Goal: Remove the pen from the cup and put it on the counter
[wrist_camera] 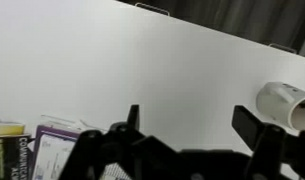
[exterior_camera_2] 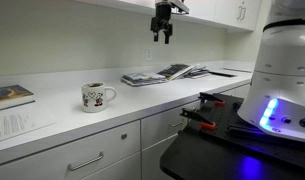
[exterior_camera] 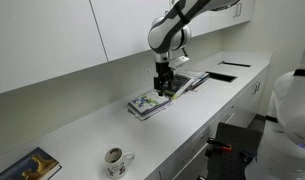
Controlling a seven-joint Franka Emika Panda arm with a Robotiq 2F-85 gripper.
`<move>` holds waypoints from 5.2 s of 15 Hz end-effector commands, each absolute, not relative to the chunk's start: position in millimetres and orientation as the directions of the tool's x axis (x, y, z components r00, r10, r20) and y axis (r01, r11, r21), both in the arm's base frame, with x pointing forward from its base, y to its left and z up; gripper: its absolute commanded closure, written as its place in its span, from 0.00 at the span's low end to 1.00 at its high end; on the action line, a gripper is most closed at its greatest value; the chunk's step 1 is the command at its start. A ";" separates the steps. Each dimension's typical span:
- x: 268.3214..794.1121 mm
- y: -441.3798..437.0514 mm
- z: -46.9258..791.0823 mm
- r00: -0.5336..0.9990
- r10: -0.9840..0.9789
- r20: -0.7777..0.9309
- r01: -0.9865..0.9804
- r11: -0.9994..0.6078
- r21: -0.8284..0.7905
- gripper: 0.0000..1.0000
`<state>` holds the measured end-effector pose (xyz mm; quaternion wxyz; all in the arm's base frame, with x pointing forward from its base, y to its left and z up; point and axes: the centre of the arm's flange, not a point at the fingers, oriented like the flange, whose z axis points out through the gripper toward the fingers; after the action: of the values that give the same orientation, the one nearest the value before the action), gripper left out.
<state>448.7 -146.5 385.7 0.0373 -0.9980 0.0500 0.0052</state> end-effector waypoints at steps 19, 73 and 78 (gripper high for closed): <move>506.5 46.3 272.2 0.759 -0.633 -0.151 -0.646 -0.708 -0.284 0.00; 626.0 143.1 188.2 0.607 -0.662 -0.440 -0.788 -0.573 -0.225 0.73; 625.3 151.9 183.8 0.609 -0.661 -0.438 -0.785 -0.579 -0.218 0.43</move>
<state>626.0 147.3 183.8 0.1975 -0.8766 0.4111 0.1532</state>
